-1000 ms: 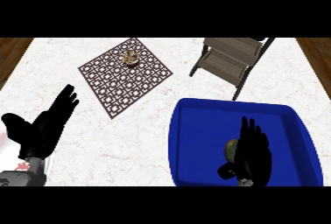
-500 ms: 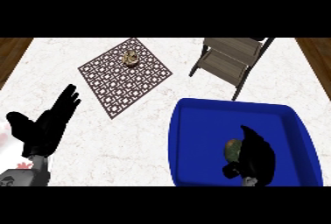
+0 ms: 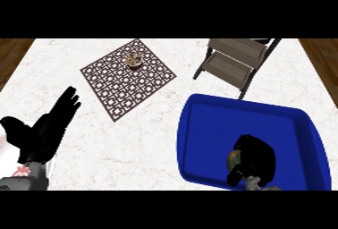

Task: Pick the squash from the tray and place it in the tiered basket

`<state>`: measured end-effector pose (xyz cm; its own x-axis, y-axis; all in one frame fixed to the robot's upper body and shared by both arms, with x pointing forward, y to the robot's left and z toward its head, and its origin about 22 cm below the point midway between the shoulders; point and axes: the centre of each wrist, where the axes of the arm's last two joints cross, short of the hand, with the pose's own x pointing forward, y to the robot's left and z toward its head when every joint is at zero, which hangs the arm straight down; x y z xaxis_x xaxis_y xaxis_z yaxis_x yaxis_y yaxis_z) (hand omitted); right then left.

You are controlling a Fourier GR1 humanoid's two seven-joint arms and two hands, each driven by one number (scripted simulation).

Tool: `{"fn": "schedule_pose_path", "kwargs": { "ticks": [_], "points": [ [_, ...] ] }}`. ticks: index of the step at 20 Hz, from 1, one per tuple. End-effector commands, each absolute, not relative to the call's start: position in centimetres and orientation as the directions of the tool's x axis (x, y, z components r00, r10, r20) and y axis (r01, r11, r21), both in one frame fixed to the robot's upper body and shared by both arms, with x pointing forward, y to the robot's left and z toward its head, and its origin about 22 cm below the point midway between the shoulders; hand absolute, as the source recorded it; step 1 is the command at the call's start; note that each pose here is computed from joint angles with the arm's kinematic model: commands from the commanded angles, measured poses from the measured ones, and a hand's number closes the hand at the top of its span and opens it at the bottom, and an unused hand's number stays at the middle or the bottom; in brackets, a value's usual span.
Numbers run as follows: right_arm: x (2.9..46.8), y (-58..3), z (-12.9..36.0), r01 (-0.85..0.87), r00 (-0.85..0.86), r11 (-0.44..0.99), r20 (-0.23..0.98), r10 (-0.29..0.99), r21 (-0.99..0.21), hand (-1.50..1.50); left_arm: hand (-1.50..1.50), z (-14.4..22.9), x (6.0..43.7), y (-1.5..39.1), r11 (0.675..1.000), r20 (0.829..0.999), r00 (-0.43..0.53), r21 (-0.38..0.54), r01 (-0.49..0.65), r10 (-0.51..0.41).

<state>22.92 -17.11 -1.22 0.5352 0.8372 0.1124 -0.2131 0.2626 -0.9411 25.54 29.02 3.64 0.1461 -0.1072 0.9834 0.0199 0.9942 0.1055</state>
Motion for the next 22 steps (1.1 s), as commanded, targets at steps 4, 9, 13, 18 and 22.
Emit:
{"fn": "schedule_pose_path", "kwargs": {
  "ticks": [4, 9, 13, 18, 22],
  "points": [
    [23.4, -25.1, 2.5, -0.210, 0.470, 0.129, 0.016, 0.883, -0.969, 1.50, 0.00, 3.7, 25.6, 29.7, 0.994, 0.984, 0.141, 0.111, 0.008, -0.111],
    [24.5, -35.6, 12.1, -0.157, 0.393, 0.078, 0.010, 0.920, -0.985, 1.50, 0.00, 2.9, 24.3, 30.1, 0.994, 0.980, 0.173, 0.105, -0.006, -0.102],
    [24.5, -41.1, 18.5, 0.059, 0.348, 0.089, 0.104, 0.932, -0.994, 1.50, 0.00, 3.5, 24.9, 29.4, 0.993, 0.981, 0.159, 0.114, -0.008, -0.112],
    [24.3, -41.7, 23.9, 0.385, 0.163, 0.335, 0.421, 0.893, -0.860, 1.50, 0.00, 3.0, 25.6, 29.2, 0.994, 0.980, 0.170, 0.111, -0.008, -0.108],
    [23.2, -41.8, 27.6, 0.457, 0.030, 0.428, 0.494, 0.869, -0.780, 1.50, 0.00, 3.9, 24.9, 28.8, 0.994, 0.981, 0.159, 0.109, 0.007, -0.109]
  ]
}}
